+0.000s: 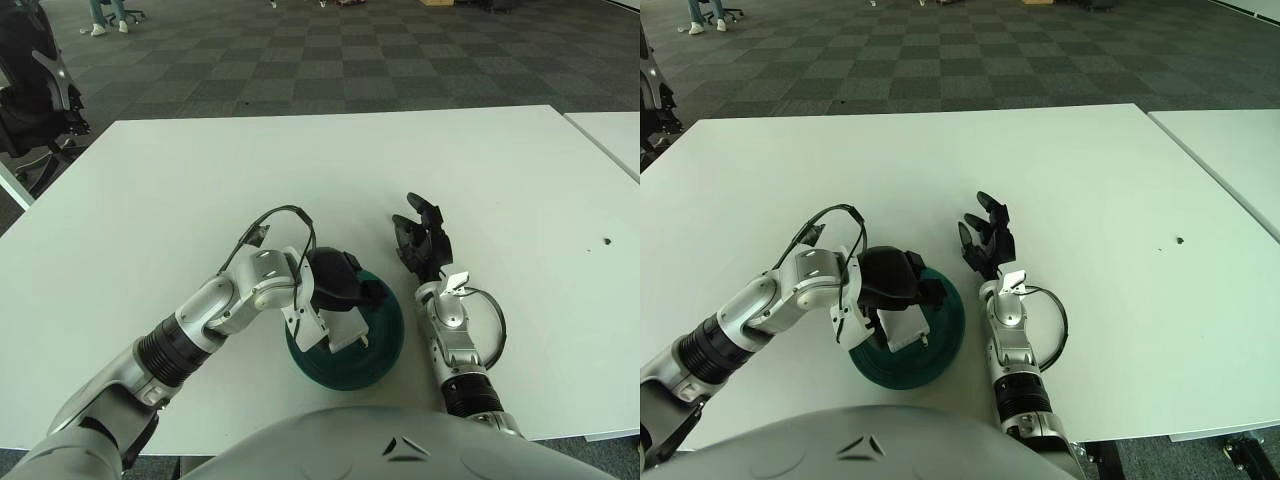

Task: Put the charger into the plate.

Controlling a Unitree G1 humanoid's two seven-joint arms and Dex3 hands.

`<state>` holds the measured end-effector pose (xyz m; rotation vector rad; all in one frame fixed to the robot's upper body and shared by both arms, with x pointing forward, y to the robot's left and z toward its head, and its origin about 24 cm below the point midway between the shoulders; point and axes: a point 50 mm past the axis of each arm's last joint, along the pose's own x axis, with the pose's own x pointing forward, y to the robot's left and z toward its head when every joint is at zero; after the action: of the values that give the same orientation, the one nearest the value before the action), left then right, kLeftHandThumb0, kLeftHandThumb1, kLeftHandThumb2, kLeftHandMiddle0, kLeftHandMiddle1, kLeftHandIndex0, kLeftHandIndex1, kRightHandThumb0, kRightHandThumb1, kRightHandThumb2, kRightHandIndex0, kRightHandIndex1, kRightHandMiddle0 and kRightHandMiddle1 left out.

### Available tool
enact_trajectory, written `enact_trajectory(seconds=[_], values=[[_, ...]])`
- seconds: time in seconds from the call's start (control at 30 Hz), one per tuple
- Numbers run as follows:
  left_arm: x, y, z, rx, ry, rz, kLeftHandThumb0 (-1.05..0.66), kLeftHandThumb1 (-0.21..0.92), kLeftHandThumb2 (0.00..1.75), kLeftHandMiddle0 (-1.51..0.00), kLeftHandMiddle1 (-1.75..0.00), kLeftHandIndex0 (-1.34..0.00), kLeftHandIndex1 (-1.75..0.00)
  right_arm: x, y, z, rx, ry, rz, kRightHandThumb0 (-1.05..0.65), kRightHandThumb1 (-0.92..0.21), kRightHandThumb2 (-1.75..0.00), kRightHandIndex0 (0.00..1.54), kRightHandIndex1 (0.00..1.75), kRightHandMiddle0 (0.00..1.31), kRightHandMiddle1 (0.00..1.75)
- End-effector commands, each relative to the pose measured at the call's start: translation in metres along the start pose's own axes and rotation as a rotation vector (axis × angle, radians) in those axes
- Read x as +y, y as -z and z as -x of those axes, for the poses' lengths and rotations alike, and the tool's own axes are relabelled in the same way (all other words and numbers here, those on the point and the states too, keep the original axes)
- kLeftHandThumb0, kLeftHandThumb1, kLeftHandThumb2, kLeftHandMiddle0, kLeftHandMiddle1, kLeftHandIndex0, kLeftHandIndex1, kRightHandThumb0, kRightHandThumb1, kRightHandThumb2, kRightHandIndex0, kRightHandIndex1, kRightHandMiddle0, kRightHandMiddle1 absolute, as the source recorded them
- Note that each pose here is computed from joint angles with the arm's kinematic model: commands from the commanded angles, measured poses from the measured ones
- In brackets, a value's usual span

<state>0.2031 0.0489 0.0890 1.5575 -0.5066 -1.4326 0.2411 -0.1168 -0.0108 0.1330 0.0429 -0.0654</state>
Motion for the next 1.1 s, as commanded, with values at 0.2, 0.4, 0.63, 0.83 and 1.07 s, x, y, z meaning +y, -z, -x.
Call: enact_trajectory(seconds=[0.2,0.4,0.63,0.83,1.07], values=[[-0.003,0.005,0.002,0.000,0.049,-0.001,-1.04,0.92,0.64,-0.27,-0.34,0.00,-0.78,-0.003,0.045,0.031,0.252,0.056,-0.030,-0.74,-0.91,-0.28,0.17,0.86,0.00,0.79],[0.002,0.006,0.006,-0.022,0.023,0.007,-1.05,0.92,0.71,-0.27,-0.28,0.00,-0.70,-0.002,0.045,0.030,0.236,0.046,-0.009,-0.72,-0.88,-0.28,0.15,0.89,0.00,0.82],[0.007,0.009,0.016,-0.021,-0.020,0.042,-1.05,0.92,0.76,-0.19,-0.09,0.00,-0.42,-0.003,0.047,0.026,0.246,0.056,-0.001,-0.56,-0.64,-0.68,0.15,1.03,0.00,0.98],[0.015,0.015,0.032,-0.022,-0.119,0.126,-1.05,0.92,0.79,-0.08,-0.02,0.00,-0.21,-0.003,0.050,0.023,0.304,0.077,-0.161,-0.53,-0.78,-0.62,0.19,0.86,0.00,0.86],[0.017,0.017,0.041,0.006,-0.239,0.240,-1.05,0.92,0.79,-0.01,0.00,0.00,-0.04,-0.002,0.051,0.024,0.307,0.044,-0.243,-0.53,-0.90,-0.55,0.24,0.61,0.00,0.73]])
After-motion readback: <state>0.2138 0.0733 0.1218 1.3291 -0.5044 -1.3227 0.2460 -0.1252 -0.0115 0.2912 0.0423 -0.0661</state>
